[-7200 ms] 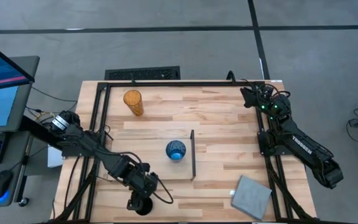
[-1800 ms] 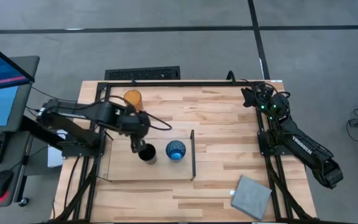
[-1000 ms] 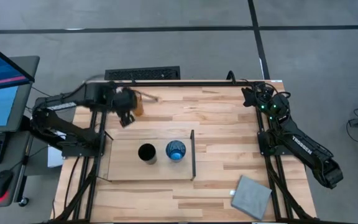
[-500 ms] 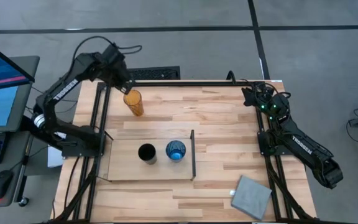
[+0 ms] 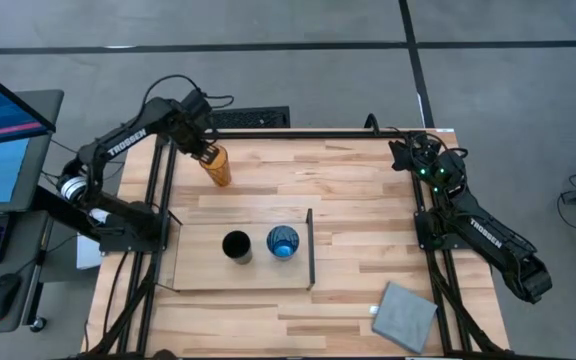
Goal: Stack small to large cups/mugs on shelf
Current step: Put the yellow cup on the shelf
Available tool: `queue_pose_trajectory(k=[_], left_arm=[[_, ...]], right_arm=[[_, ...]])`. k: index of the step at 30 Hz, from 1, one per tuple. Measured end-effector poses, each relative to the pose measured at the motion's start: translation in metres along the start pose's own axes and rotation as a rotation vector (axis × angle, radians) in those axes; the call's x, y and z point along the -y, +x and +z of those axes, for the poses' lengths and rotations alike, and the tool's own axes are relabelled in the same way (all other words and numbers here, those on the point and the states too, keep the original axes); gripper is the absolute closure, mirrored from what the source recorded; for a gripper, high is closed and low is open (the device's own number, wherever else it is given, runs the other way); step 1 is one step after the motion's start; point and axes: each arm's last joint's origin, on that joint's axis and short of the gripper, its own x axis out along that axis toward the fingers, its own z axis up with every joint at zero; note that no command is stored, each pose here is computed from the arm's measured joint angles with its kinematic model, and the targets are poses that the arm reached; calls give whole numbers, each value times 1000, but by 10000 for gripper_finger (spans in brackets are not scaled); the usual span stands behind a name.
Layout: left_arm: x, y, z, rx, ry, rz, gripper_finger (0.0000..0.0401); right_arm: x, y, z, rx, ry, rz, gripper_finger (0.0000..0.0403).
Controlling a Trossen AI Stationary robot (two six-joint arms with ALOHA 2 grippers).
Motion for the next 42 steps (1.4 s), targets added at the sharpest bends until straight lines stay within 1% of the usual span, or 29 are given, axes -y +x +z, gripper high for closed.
queue_pose_trajectory(k=[7,12,15,17,19,23,24,30,32,35,39,42], left_arm=[[1,8,4,53,-18,-10,299],[0,25,-5,-2,0,-10,299],[0,29,-7,-17,12,-7,302],[0,29,-6,-11,29,-7,311],[0,29,-5,1,39,-11,330],[1,29,-5,-1,65,-46,387],[2,29,-5,-3,68,-57,392],[2,28,-6,-2,93,-64,398],[2,25,-7,1,107,-62,398],[2,10,-7,5,134,-62,399],[1,-22,-7,28,163,-63,399],[3,-47,-13,31,194,-64,400]], right_arm=[[0,0,0,0,0,0,173],[0,0,0,0,-1,-1,173],[0,0,0,0,-10,0,173],[0,0,0,0,-10,-1,173],[0,0,0,0,-10,-1,173],[0,0,0,0,-10,-1,173],[0,0,0,1,-10,-1,173],[0,0,0,0,-10,-1,173],[0,0,0,0,-10,-1,173],[0,0,0,0,-10,-1,173],[0,0,0,0,-10,-1,173],[0,0,0,0,-11,-1,173]])
